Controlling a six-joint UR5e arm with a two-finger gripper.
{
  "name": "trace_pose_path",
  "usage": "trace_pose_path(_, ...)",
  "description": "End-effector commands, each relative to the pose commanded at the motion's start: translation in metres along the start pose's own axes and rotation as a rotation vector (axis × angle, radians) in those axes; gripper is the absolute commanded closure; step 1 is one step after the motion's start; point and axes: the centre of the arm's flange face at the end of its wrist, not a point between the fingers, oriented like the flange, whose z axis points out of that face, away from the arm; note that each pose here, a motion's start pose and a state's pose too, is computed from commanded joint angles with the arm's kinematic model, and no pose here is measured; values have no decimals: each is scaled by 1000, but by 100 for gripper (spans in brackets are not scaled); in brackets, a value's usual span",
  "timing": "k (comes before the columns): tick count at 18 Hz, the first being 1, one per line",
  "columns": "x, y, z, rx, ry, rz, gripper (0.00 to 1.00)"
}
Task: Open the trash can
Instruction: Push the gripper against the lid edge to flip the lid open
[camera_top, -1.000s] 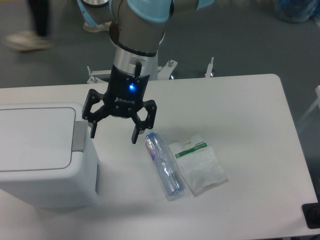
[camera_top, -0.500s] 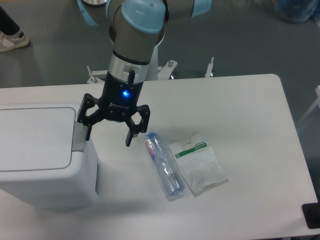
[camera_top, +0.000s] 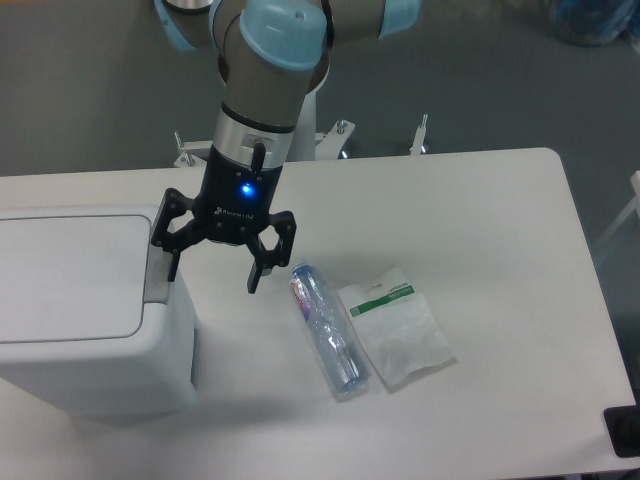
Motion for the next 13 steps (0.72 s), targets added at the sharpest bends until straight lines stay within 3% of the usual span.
trace_pose_path(13, 3, 1, 4, -8, -2, 4, 0)
